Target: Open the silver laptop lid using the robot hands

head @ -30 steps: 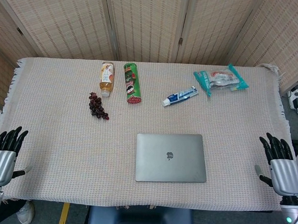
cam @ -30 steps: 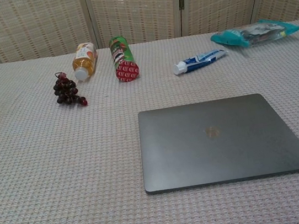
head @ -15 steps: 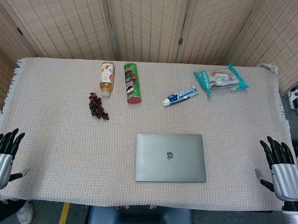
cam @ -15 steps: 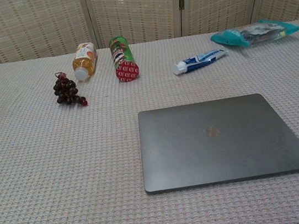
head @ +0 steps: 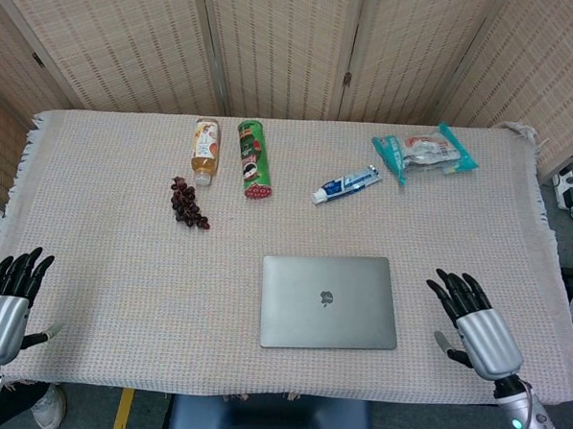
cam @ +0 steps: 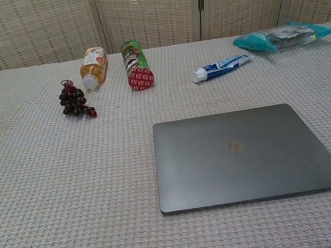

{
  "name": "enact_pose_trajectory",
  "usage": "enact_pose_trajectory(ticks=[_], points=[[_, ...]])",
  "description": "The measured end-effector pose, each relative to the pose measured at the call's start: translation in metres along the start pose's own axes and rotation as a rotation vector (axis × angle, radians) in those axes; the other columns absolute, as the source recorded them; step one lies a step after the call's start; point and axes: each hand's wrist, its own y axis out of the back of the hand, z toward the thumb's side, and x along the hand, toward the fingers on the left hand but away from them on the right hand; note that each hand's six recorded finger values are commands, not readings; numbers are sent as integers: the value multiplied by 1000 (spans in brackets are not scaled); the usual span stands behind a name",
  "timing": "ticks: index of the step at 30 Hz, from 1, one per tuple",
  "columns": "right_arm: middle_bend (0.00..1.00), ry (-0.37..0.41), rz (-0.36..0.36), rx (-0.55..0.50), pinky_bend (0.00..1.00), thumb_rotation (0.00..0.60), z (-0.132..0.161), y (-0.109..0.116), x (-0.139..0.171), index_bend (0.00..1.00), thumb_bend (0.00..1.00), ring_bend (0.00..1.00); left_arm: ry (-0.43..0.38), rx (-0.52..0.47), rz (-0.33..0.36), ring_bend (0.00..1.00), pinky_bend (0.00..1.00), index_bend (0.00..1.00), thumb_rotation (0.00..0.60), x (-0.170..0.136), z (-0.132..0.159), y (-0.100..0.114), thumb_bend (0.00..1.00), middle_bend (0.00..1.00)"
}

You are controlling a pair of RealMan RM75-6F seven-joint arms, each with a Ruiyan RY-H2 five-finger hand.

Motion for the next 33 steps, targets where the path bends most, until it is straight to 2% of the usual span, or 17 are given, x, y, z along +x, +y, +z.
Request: enact_pose_trajectory(ticks=[6, 12, 24, 33], points=[[0, 166, 118, 36, 0, 600, 44, -30, -32, 0, 391, 25, -33, -4, -3, 22, 0, 40, 600, 1, 8, 1, 149, 29], [0, 281, 197, 43, 0, 600, 84, -56, -60, 0, 391, 0, -38, -12, -13, 22, 0, 39, 600, 0, 9, -2, 148, 29], [0, 366, 272, 78, 0, 600, 130, -96, -91, 0, 391, 0, -36, -19, -34, 21, 0, 39, 600, -3, 4, -8, 149, 29], [0, 381, 307, 121, 0, 600, 138, -109, -93, 0, 392, 0, -34, -26, -47, 21, 0, 37, 600, -4, 0, -12, 148, 29]])
